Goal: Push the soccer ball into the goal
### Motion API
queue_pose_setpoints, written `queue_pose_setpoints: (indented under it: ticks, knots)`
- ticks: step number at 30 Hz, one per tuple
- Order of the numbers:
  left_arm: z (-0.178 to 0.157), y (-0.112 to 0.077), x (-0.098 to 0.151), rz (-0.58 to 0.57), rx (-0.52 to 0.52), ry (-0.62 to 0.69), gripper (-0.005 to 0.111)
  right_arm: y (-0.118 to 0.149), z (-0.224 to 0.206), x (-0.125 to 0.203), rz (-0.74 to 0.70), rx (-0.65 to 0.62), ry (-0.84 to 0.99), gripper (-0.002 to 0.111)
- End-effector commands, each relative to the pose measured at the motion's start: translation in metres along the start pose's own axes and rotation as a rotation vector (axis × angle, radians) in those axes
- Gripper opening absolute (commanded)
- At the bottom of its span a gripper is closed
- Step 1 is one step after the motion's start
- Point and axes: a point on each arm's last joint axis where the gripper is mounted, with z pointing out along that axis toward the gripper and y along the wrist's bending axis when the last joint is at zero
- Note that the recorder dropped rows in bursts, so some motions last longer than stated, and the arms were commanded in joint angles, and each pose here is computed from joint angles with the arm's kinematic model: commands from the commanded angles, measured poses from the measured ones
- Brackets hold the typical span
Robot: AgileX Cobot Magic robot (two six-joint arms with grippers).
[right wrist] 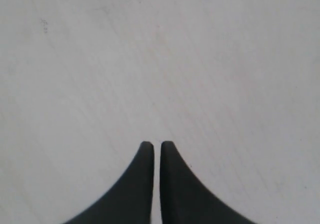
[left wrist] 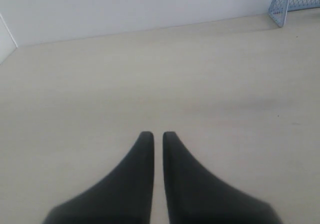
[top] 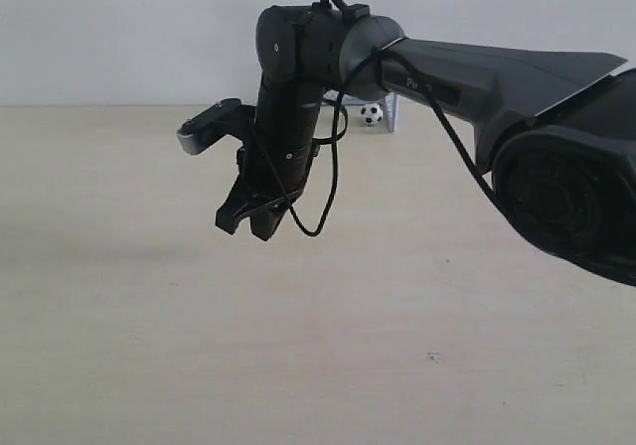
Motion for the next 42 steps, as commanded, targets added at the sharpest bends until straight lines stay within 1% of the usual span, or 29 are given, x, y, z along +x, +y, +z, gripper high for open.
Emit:
queue_pose_setpoints:
  ticks: [1, 5, 17, 30, 34, 42]
  knots:
    - [0.000, 0.000, -0.002, -0.007, 0.008, -0.003, 0.006, 0.000, -0.008, -0.001, 0.034, -0.001, -0.014, 0.000]
    - [0.000, 0.000, -0.002, -0.007, 0.008, -0.003, 0.006, 0.002, -0.010, -0.002, 0.051, -0.004, -0.020, 0.000]
    - [0.000, 0.000, -0.002, -0.007, 0.008, -0.003, 0.006, 0.026, -0.054, -0.013, 0.012, 0.019, -0.103, 0.000]
    - [0.000, 0.000, -0.002, -0.007, 0.008, -0.003, 0.006, 0.041, -0.096, -0.016, -0.001, 0.044, -0.181, 0.000]
    - [0.000, 0.000, -0.002, -0.007, 0.008, -0.003, 0.006, 0.046, -0.107, -0.007, 0.002, 0.045, -0.172, 0.000]
    - [0.000, 0.000, -0.002, -0.007, 0.008, -0.003, 0.006, 0.059, -0.115, 0.027, -0.001, 0.026, -0.086, 0.000]
